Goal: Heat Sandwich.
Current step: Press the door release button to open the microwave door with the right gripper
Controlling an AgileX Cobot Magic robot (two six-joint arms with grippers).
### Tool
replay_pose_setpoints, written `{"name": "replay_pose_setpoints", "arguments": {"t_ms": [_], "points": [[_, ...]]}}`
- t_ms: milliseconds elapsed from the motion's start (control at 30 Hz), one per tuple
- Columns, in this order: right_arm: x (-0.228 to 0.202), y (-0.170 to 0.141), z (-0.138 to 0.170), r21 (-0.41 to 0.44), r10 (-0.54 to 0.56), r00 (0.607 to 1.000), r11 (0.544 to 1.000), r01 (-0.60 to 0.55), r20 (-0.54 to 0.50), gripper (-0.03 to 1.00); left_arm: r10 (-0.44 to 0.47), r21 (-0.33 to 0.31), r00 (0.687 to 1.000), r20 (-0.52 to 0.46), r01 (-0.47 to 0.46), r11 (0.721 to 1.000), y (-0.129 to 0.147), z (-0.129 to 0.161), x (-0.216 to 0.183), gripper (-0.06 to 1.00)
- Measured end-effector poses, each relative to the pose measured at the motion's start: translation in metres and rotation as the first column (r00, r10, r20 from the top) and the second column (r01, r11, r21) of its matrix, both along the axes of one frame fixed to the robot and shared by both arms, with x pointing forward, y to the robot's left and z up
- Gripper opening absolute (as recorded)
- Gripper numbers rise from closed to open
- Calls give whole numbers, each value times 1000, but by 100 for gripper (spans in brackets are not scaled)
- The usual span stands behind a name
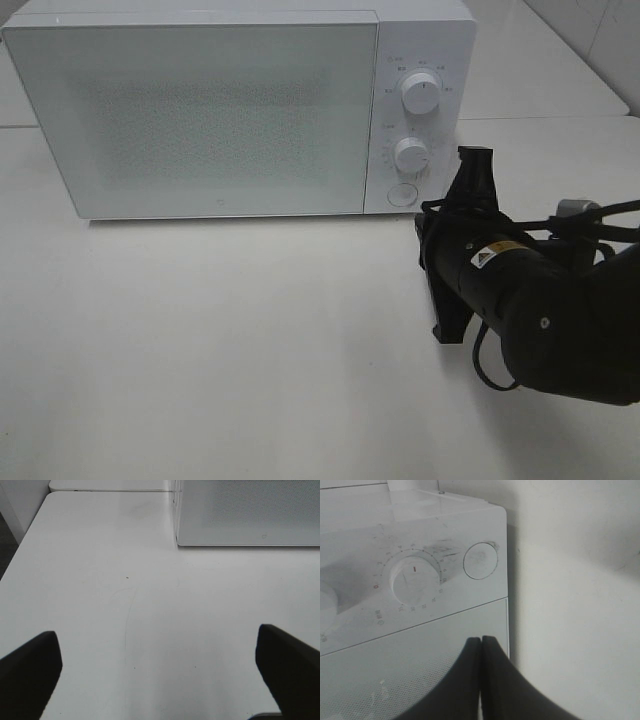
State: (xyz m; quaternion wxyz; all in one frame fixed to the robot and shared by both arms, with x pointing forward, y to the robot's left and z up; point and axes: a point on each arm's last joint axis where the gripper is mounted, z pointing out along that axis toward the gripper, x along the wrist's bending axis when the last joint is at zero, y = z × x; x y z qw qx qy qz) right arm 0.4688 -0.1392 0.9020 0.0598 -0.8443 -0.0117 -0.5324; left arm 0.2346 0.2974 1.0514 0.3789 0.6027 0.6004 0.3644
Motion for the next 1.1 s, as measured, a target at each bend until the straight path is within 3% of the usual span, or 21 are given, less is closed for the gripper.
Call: {"name": "replay_pose_setpoints", "arguments": {"t_ms": [367, 1100], "points": [[28, 12, -16, 5, 10, 999, 1000, -10, -30, 1, 0, 0, 1000, 0, 0, 1000, 0, 0, 0, 98], [83, 8, -30, 6, -30, 999, 1000, 30, -35, 1, 0, 0, 1000, 0, 0, 1000, 0, 0, 0, 98]]}}
